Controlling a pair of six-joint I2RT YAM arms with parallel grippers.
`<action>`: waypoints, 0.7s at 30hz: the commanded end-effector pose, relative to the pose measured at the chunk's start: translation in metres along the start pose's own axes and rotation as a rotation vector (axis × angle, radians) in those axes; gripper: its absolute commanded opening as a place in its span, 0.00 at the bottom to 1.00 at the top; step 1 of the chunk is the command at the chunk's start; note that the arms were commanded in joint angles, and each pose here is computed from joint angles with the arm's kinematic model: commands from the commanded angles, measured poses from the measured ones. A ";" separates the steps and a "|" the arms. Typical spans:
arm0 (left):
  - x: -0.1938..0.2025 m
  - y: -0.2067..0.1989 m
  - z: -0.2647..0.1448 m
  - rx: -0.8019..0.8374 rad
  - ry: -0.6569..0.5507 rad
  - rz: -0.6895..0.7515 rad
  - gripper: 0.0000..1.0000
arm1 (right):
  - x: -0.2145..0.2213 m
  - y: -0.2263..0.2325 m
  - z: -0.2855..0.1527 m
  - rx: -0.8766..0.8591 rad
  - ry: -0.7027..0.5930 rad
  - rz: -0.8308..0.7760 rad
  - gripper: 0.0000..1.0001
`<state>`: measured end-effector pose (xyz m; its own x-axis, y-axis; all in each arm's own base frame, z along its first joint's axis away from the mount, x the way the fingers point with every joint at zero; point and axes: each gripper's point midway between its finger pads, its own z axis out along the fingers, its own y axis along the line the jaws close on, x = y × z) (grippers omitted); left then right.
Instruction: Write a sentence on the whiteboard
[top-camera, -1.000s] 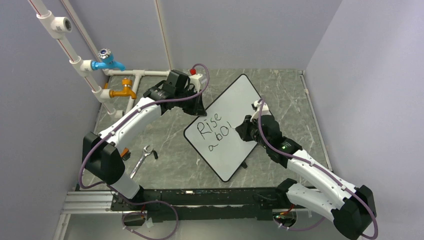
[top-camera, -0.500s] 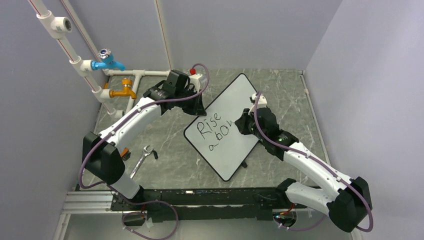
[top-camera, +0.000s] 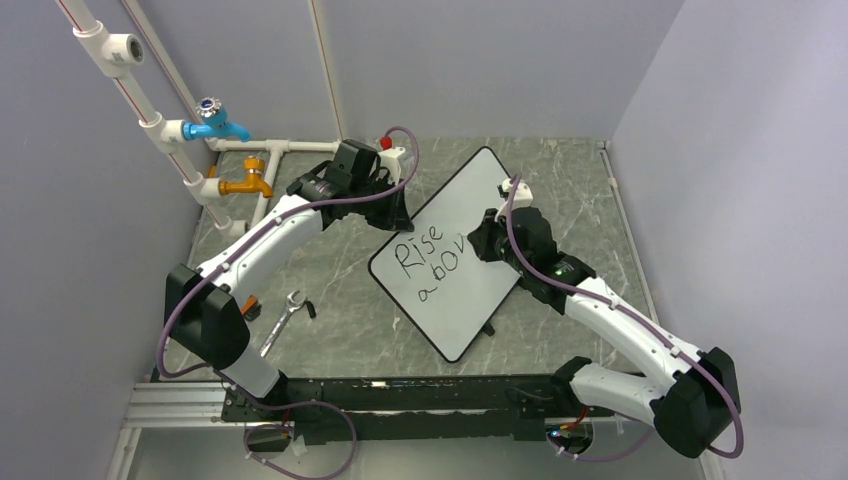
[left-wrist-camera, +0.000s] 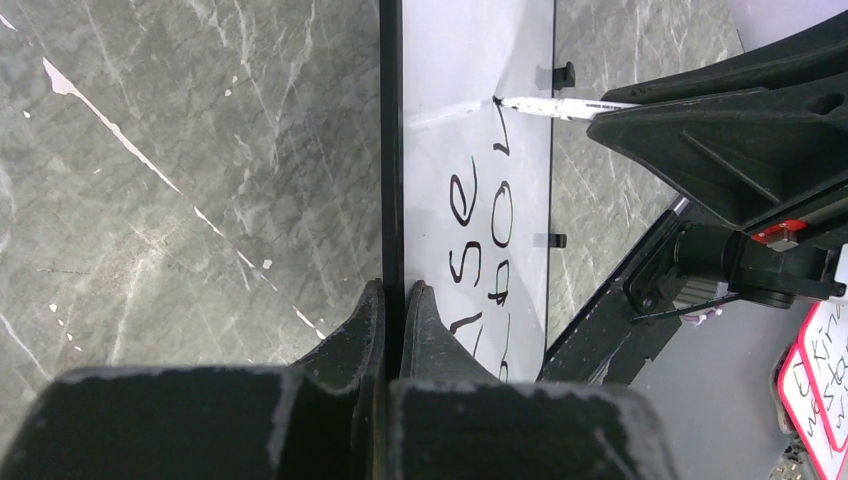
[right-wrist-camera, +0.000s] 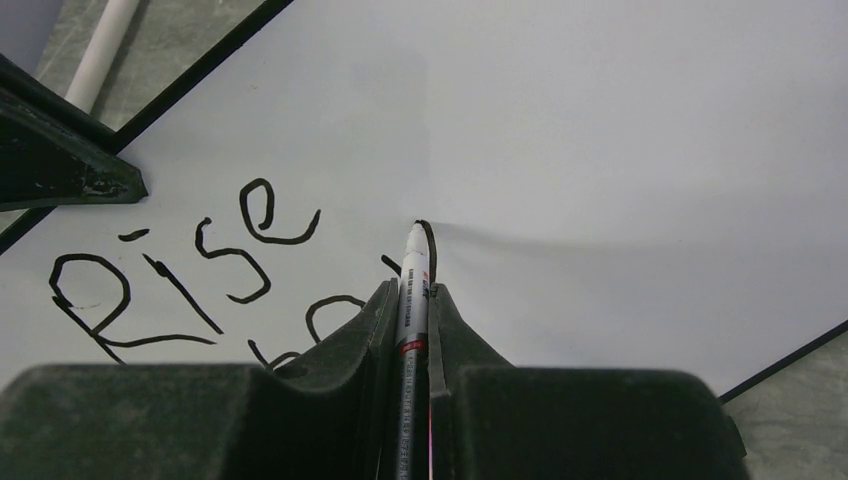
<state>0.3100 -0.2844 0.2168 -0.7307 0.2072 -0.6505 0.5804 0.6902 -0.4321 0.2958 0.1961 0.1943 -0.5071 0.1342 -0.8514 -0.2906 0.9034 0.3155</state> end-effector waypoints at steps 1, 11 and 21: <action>-0.010 -0.002 -0.007 -0.026 -0.041 0.068 0.00 | -0.037 0.011 -0.016 -0.033 -0.106 -0.003 0.00; -0.011 -0.004 -0.009 -0.024 -0.046 0.071 0.00 | -0.033 -0.005 -0.027 0.009 -0.114 0.001 0.00; -0.011 -0.005 -0.010 -0.024 -0.050 0.073 0.00 | -0.019 -0.013 -0.017 0.020 -0.077 0.009 0.00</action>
<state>0.3097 -0.2852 0.2177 -0.7282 0.2073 -0.6533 0.5833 0.6880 -0.4318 0.2915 0.1758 0.2156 -0.4524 0.1756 -0.8744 -0.2701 0.9074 0.3220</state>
